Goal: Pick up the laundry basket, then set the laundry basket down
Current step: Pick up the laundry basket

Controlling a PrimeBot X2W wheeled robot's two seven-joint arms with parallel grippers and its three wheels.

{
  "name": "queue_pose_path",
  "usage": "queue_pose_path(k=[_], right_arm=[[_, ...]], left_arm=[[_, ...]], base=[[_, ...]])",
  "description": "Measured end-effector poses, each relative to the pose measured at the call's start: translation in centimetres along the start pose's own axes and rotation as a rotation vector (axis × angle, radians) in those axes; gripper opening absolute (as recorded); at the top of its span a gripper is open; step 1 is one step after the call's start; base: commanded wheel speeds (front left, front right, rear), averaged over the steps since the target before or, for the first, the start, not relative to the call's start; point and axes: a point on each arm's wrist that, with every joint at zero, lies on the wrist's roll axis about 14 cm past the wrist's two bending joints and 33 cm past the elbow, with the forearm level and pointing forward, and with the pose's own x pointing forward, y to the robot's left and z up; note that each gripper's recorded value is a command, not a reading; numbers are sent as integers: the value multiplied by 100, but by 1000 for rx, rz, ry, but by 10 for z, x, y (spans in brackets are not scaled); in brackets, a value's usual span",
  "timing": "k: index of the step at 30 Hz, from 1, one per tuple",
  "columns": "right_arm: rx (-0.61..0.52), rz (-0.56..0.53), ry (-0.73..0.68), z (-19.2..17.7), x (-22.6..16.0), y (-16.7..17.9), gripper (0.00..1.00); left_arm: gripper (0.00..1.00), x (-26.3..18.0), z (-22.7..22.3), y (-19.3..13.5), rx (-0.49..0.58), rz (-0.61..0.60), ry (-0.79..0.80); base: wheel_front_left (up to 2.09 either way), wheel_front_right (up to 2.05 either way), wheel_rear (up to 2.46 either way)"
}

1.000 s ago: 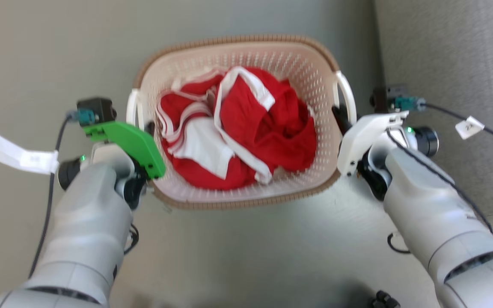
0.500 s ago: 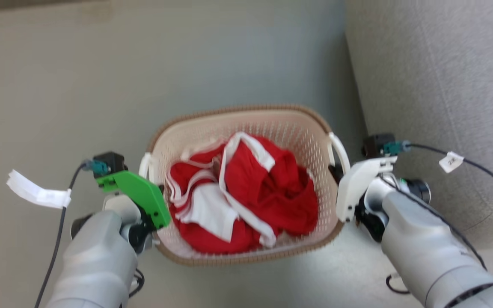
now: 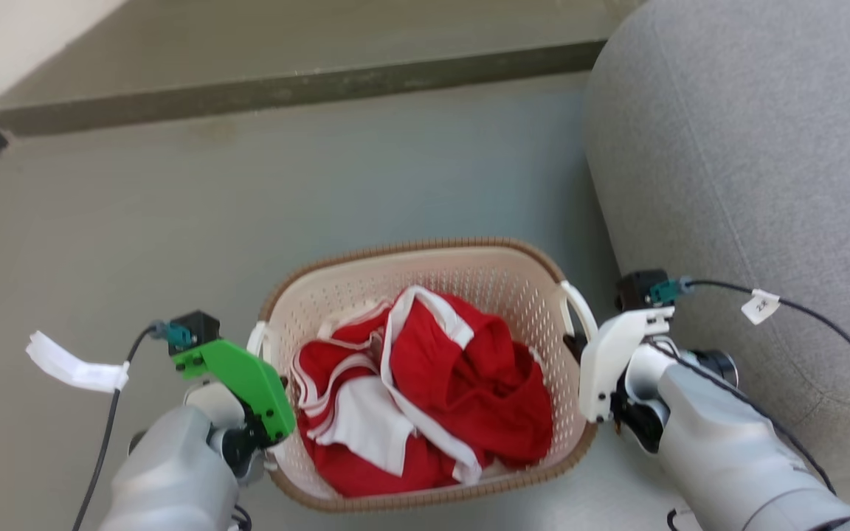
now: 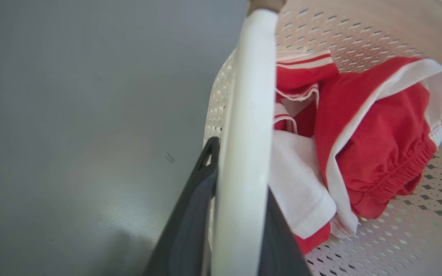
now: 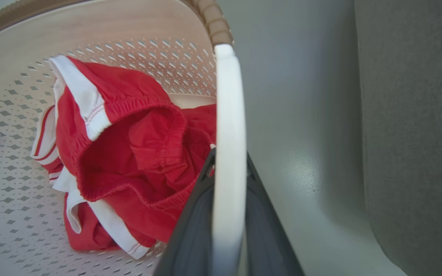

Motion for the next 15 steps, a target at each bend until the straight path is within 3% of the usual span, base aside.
queue_pose_path(k=[15], right_arm=[[11, 19, 24, -21, -33, 15, 0]], left_arm=[[0, -33, -28, -4, -19, -3, 24]], base=[[0, 0, 0]])
